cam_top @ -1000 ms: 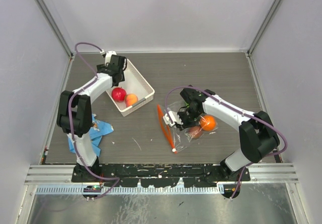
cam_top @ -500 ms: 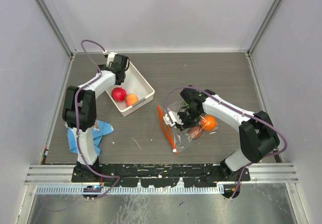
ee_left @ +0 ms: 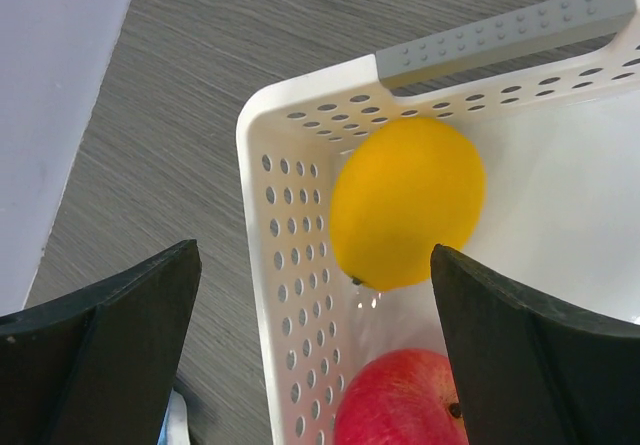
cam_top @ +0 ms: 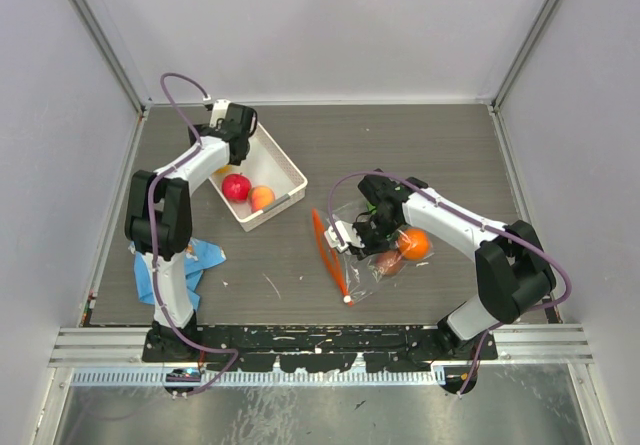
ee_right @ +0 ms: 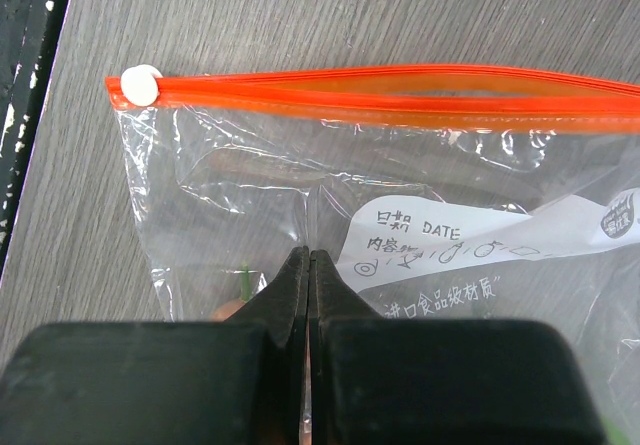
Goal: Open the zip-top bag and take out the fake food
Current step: Pick up the fake fruit from the zipper food storage bag.
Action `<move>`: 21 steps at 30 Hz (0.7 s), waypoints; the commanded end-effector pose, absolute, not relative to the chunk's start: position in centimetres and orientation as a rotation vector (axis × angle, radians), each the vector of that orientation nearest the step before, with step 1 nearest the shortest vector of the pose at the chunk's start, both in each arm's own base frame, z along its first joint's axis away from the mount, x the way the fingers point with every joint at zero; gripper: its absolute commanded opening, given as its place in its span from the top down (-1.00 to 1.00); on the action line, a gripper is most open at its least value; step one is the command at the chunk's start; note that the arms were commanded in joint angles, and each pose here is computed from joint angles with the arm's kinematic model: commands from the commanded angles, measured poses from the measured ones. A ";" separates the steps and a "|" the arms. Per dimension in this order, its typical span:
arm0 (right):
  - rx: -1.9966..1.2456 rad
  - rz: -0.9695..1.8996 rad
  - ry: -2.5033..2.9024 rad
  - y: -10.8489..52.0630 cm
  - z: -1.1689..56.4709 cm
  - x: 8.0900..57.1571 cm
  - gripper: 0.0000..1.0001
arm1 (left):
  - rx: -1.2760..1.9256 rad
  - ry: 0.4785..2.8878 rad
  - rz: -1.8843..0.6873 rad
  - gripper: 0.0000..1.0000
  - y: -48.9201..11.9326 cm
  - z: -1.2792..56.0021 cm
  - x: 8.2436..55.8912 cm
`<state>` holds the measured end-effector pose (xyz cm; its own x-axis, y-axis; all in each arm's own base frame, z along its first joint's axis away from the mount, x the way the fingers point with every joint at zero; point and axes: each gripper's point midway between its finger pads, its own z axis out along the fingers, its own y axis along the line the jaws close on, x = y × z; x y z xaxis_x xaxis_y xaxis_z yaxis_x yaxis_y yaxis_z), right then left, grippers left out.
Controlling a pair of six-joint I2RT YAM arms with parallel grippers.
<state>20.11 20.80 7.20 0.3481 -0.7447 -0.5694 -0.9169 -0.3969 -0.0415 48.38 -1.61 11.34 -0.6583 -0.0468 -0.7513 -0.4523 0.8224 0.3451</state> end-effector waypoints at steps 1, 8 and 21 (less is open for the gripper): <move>-2.248 0.683 1.411 21.7 8.5 20.6 0.98 | -0.432 2.140 0.638 -0.96 -1.1 15.1 48.3; -2.245 0.681 1.409 21.7 8.6 20.7 0.98 | -0.466 2.167 0.424 -0.96 -2.9 16.2 46.2; -2.235 0.680 1.391 21.8 9.1 20.6 0.98 | -0.376 2.147 -0.161 -0.96 -8.8 17.8 40.6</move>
<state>20.03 20.90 7.29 0.3466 -0.7407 -0.5754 -0.9165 -0.3980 -0.0397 40.55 -5.61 14.84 -0.5989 -0.2515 -0.7603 -0.3328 0.9417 -0.0493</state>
